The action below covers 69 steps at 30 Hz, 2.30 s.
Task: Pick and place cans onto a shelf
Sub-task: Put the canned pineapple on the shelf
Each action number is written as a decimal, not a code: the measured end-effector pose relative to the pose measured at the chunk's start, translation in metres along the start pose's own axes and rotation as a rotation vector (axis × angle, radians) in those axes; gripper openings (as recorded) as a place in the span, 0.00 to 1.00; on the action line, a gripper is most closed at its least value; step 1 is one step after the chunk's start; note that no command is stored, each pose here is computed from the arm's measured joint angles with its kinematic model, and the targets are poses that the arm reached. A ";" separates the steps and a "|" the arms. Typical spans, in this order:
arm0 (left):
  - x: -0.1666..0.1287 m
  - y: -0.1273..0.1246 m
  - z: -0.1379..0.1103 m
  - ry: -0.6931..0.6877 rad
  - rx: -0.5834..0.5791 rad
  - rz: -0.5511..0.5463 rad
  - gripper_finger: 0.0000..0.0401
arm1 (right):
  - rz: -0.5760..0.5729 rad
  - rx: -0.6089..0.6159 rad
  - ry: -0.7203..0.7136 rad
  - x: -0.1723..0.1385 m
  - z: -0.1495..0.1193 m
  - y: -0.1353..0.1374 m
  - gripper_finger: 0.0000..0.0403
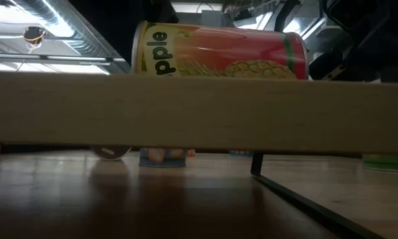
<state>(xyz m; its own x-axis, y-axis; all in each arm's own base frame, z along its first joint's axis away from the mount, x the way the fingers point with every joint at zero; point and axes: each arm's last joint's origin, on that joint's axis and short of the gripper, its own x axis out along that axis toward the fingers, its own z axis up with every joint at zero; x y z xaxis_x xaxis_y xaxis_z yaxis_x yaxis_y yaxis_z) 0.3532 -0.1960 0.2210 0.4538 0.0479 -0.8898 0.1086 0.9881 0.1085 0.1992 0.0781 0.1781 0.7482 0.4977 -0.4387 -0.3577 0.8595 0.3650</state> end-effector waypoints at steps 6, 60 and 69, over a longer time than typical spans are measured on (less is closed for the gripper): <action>0.000 0.000 0.000 0.000 0.000 0.000 0.21 | 0.000 0.000 0.000 0.000 0.000 0.000 0.18; -0.097 0.123 0.030 0.455 -0.472 -0.521 0.00 | -0.015 -0.004 -0.002 0.000 0.000 0.000 0.18; -0.086 0.137 0.030 0.527 -0.581 -0.556 0.00 | -0.016 -0.032 0.001 0.000 0.000 -0.001 0.18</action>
<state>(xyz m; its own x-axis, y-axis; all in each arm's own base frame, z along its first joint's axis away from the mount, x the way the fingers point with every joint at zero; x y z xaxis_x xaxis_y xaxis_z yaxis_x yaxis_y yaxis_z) 0.3555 -0.0690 0.3260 -0.0012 -0.5301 -0.8479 -0.3312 0.8003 -0.4999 0.1993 0.0777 0.1775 0.7532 0.4840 -0.4454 -0.3636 0.8707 0.3312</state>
